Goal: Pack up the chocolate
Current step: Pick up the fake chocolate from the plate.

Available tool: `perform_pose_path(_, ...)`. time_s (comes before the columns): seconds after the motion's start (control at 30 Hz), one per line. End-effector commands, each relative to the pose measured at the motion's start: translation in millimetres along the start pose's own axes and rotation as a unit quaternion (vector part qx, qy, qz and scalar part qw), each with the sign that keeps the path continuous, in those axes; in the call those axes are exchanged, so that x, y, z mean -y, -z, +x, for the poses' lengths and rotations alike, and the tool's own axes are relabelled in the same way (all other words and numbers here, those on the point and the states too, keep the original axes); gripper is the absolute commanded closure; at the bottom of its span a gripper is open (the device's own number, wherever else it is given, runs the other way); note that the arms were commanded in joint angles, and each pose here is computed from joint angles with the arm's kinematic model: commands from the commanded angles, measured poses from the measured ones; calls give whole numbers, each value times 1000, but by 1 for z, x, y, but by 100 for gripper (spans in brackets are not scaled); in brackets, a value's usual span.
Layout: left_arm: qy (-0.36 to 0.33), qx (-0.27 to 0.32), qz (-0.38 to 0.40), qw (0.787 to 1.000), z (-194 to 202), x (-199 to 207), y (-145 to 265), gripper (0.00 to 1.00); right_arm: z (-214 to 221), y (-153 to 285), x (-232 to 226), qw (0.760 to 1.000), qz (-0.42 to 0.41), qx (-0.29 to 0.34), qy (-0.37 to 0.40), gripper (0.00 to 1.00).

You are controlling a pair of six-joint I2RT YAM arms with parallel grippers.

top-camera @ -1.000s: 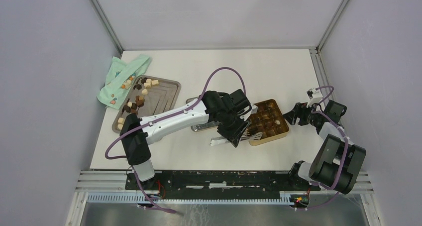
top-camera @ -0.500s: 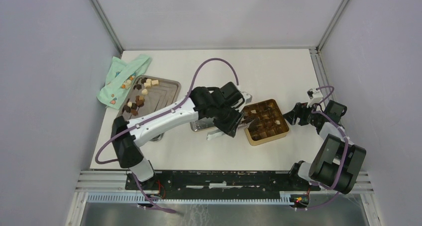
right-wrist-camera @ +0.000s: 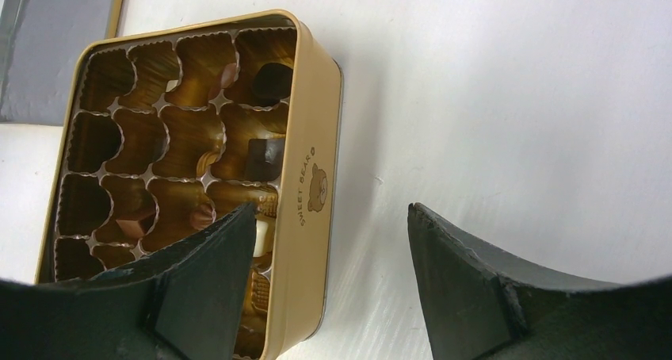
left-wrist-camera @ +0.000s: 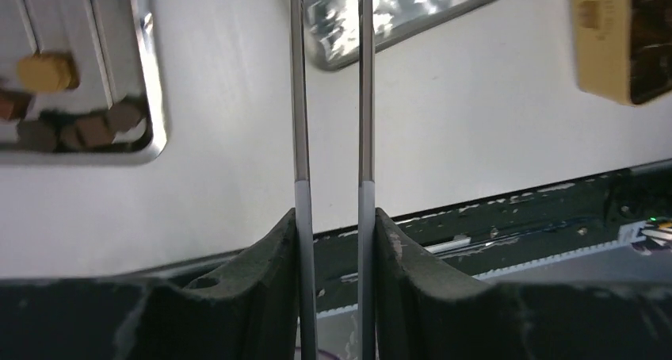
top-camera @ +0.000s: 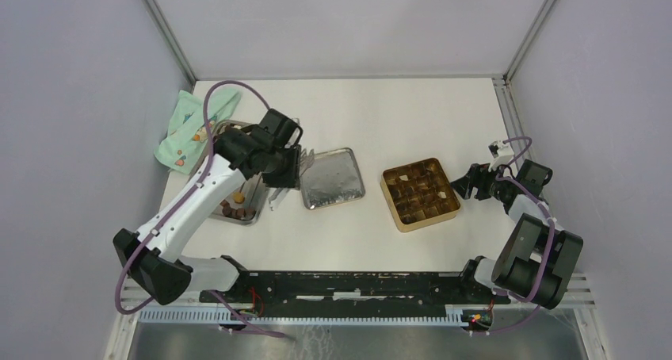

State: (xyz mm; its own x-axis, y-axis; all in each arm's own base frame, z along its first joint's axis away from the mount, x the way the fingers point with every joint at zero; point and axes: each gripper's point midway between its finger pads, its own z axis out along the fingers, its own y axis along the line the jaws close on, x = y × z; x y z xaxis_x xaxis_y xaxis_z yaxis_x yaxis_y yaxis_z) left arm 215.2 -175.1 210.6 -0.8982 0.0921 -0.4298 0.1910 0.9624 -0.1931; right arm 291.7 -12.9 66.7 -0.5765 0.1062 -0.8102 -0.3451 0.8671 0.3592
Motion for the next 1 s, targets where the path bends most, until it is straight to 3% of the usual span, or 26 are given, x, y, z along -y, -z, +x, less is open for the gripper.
perform_pose_path(0.0, 87, -20, -107, 990, 26, -64, 12, 59, -8, 0, -2, 1000, -12, 16, 23, 24)
perform_pose_path(0.33, 205, -32, -191, 959, 51, -142, 18, 59, -12, 0, -5, 999, -23, 18, 25, 24)
perform_pose_path(0.97, 197, -76, -238, 948, 67, -164, -5, 52, -10, -2, -8, 999, -39, 16, 15, 25)
